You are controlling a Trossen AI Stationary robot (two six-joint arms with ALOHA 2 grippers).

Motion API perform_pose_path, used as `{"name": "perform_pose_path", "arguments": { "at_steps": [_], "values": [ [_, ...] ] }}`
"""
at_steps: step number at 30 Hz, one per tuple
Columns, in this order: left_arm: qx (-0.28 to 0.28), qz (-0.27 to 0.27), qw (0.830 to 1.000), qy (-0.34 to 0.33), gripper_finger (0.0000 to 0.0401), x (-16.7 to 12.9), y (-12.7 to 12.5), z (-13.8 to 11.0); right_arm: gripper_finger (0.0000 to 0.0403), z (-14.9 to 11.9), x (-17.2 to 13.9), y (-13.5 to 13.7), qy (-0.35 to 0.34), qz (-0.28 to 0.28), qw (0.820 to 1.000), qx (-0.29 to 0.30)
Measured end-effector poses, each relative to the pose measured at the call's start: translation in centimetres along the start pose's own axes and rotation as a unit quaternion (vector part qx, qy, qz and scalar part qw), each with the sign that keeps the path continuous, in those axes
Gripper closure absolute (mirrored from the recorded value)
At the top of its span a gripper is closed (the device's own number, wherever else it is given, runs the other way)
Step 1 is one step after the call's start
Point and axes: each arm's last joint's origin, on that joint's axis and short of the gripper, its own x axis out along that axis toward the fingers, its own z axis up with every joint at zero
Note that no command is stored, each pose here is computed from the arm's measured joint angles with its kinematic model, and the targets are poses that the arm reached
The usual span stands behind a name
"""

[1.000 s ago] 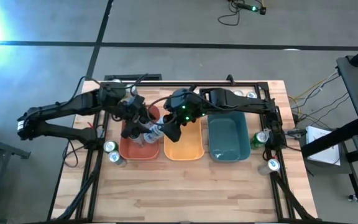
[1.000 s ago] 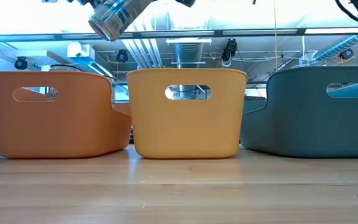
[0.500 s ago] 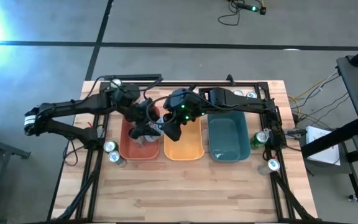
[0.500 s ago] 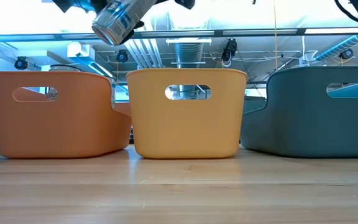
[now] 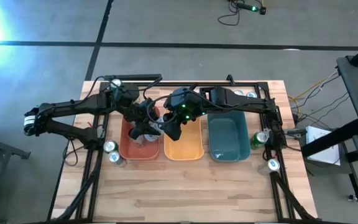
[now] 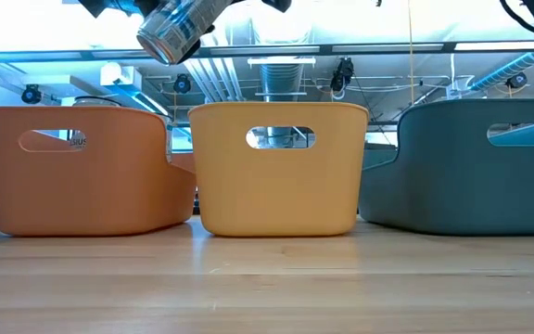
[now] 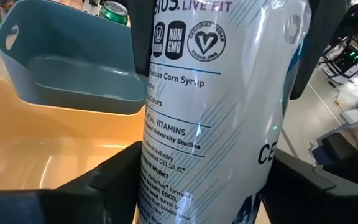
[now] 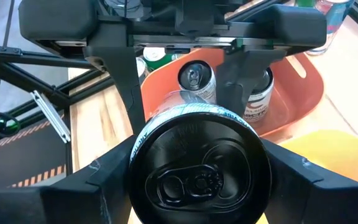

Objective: Sort soda cans
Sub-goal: Put the white soda can into the orange bin

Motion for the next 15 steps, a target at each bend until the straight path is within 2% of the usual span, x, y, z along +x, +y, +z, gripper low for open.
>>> {"name": "perform_pose_path", "arguments": {
  "at_steps": [3, 11, 15],
  "values": [
    [0.002, -0.002, 1.0, -0.002, 0.0137, -0.12, -0.13, 0.03, 0.0141, 0.04, -0.01, 0.02, -0.002, 0.001, 1.0, 0.0],
    [0.005, -0.006, 1.0, -0.005, 0.0161, -0.32, -0.3, 0.07, 0.0142, 0.11, -0.04, 0.04, -0.006, 0.0, 1.0, 0.001],
    [0.012, -0.008, 1.0, -0.01, 0.0161, -0.5, -0.44, 0.16, 0.0111, 0.21, -0.25, 0.05, -0.015, -0.009, 1.0, -0.002]
  ]
}}
